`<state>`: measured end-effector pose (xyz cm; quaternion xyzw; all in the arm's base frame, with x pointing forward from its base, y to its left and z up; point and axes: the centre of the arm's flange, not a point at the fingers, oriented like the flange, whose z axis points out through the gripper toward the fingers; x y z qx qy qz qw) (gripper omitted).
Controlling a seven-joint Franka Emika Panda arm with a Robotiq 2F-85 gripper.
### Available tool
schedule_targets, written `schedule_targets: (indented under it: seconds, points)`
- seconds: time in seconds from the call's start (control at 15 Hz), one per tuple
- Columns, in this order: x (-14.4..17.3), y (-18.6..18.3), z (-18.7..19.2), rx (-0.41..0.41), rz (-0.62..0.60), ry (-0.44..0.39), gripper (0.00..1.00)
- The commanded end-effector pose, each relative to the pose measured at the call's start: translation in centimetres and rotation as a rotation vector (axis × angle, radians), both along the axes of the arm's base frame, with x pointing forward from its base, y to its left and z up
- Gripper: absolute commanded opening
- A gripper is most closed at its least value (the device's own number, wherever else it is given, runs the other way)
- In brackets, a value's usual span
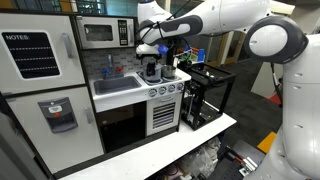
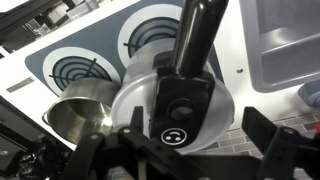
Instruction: Remove the lid from the pot and put it in the sink
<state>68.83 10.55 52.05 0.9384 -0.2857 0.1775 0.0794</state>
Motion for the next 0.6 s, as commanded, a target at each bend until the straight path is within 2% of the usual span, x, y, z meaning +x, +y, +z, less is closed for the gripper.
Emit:
schedule_targets:
  seconds: [0.0, 0.53]
  points:
    - [0.14, -0.1, 0.18, 0.009, -0.029, 0.026, 1.0]
    - [0.19, -0.26, -0.06, 0.014, -0.034, 0.032, 1.0]
